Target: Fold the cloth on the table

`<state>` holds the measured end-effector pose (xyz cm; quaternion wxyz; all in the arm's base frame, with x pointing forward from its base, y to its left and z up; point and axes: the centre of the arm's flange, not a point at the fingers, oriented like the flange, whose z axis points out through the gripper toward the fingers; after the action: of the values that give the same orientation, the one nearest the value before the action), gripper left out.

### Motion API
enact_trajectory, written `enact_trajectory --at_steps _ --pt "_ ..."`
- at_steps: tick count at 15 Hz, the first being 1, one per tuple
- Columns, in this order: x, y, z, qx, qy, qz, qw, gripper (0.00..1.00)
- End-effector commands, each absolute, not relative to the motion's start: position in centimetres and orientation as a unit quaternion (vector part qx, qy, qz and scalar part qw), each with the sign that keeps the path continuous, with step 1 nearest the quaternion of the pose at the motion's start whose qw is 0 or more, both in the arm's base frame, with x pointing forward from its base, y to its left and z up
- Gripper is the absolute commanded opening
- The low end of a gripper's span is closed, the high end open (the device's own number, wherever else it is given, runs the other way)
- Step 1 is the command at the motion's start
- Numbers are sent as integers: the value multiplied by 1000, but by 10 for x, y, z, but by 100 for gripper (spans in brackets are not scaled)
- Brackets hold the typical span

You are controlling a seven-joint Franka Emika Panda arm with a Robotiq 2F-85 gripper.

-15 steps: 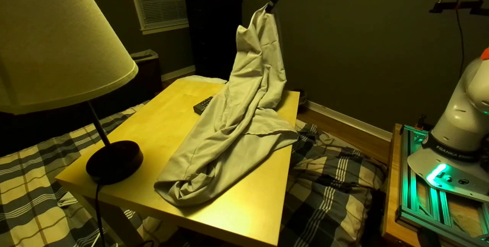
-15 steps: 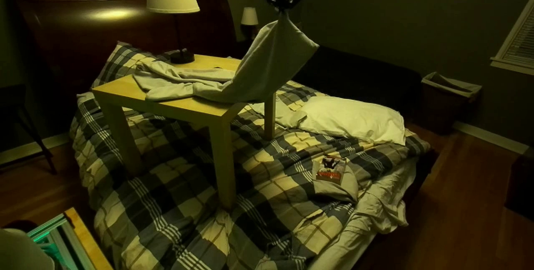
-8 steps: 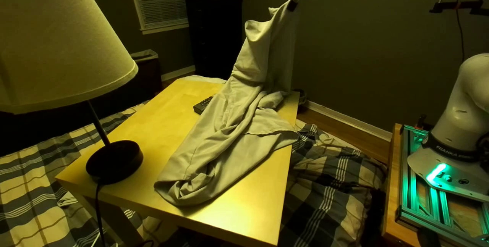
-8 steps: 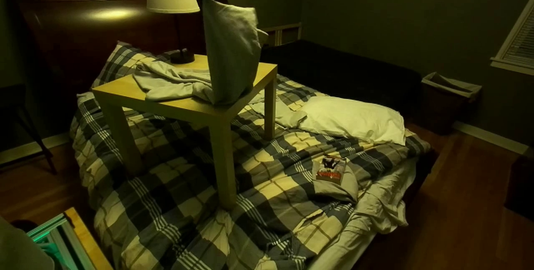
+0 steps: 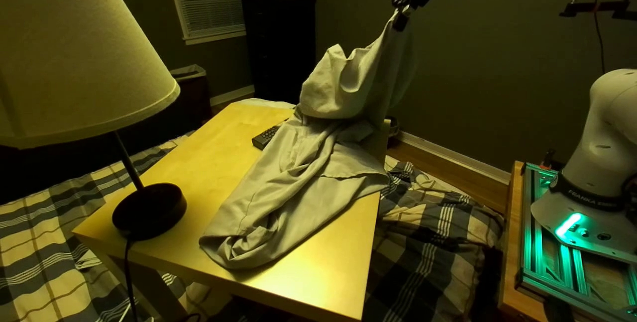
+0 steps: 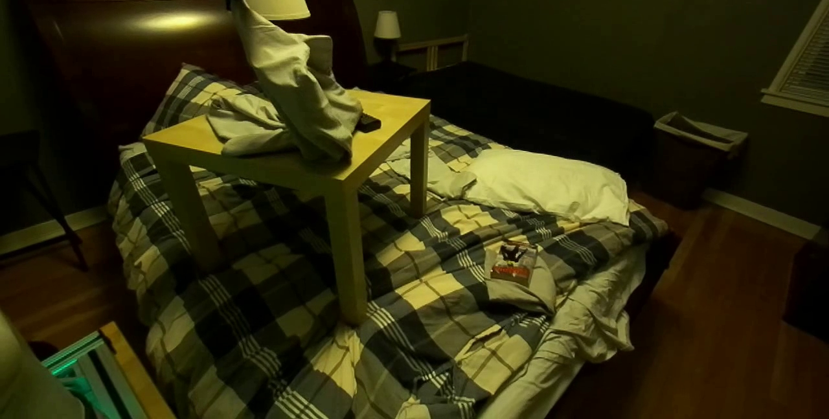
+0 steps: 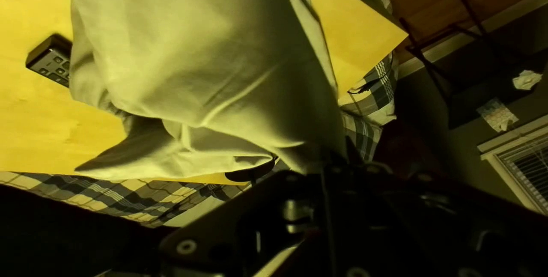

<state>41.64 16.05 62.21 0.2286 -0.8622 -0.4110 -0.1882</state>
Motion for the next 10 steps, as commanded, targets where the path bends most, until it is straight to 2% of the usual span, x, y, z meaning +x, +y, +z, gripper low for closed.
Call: enact_trajectory --at_steps 1,5,10 --pt "417 159 622 -862 -411 -189 229 1" --pt "417 159 622 -861 -412 -190 229 0" --pt "411 244 630 -833 -461 -185 244 0"
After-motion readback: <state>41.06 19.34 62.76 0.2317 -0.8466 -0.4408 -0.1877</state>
